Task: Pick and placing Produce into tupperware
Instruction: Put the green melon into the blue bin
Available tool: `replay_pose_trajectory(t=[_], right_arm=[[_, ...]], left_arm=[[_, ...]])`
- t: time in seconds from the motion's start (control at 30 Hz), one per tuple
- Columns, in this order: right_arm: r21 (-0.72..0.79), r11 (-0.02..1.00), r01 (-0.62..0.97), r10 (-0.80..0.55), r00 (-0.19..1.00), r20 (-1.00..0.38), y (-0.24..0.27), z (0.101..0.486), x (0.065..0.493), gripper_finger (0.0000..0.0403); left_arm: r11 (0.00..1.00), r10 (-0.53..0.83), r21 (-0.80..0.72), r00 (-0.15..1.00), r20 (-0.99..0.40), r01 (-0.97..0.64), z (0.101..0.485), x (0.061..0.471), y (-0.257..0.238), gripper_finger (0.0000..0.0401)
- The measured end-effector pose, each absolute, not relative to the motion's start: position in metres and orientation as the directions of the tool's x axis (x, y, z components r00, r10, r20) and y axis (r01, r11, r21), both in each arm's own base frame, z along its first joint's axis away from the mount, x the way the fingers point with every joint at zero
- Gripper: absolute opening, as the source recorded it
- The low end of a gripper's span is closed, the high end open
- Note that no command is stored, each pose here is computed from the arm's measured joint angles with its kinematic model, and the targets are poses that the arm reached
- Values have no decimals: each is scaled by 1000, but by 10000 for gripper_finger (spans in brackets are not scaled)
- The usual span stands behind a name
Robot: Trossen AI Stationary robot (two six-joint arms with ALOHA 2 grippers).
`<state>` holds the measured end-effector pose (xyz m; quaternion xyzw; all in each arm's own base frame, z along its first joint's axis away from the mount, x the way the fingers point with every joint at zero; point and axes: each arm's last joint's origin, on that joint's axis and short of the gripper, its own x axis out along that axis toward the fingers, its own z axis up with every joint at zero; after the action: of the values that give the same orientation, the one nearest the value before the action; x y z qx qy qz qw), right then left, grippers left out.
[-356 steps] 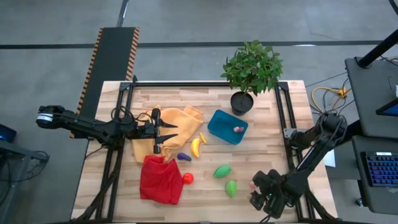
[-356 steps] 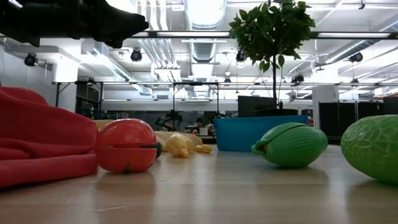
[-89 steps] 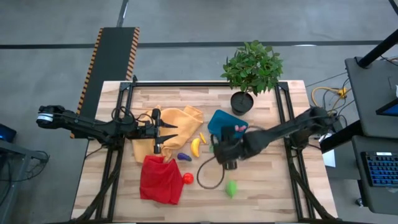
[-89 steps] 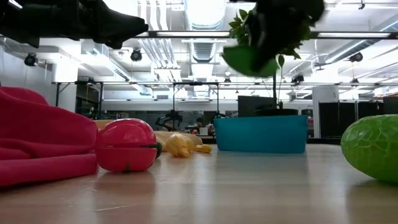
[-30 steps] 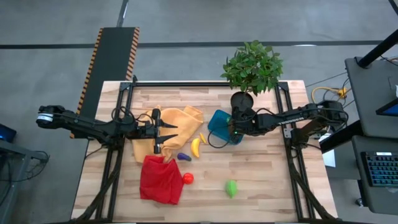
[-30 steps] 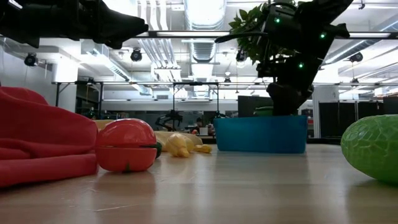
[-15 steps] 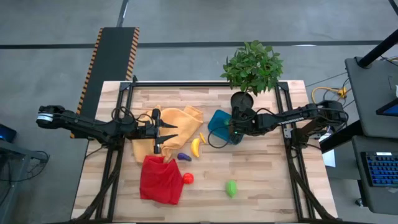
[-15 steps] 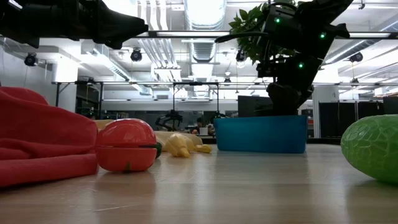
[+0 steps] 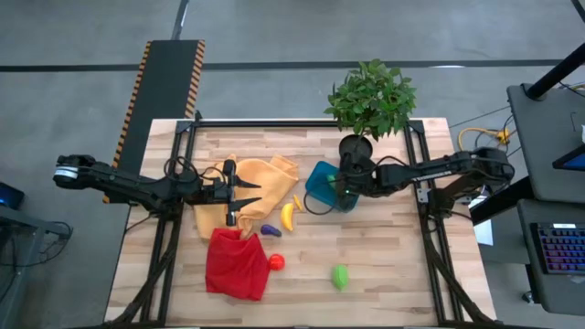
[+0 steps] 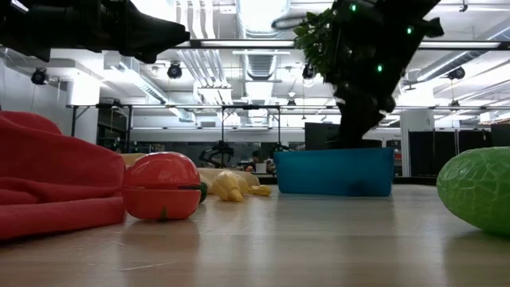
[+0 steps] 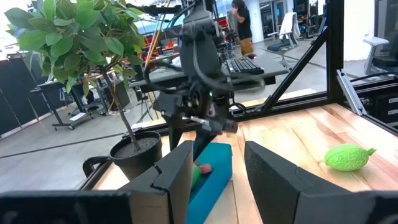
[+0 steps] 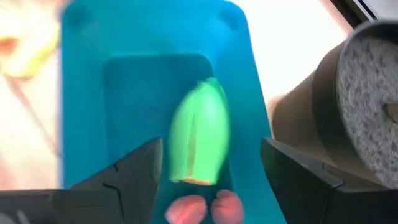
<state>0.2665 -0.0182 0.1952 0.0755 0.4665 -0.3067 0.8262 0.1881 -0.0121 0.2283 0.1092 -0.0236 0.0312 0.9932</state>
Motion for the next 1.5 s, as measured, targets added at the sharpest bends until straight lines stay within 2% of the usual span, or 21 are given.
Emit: replay_pose_trajectory(t=[0.4, 0.63, 0.77, 1.1, 1.5], right_arm=[[142, 881, 451, -223, 661, -716, 17, 269, 255, 239], [292, 888, 356, -86, 752, -654, 57, 296, 242, 237], [366, 855, 368, -31, 739, -673, 80, 301, 237, 237], [279, 784, 555, -109, 565, -818, 132, 292, 241, 237], [225, 811, 540, -91, 496, -864, 213, 280, 285, 237]], left_arm=[[974, 57, 216, 997, 53, -67, 228, 188, -12, 132], [974, 56, 216, 997, 53, -67, 228, 188, -12, 132], [974, 57, 216, 997, 53, -67, 228, 188, -12, 132], [975, 56, 211, 997, 52, -66, 228, 188, -12, 132], [976, 55, 210, 998, 23, -59, 219, 186, -12, 132]])
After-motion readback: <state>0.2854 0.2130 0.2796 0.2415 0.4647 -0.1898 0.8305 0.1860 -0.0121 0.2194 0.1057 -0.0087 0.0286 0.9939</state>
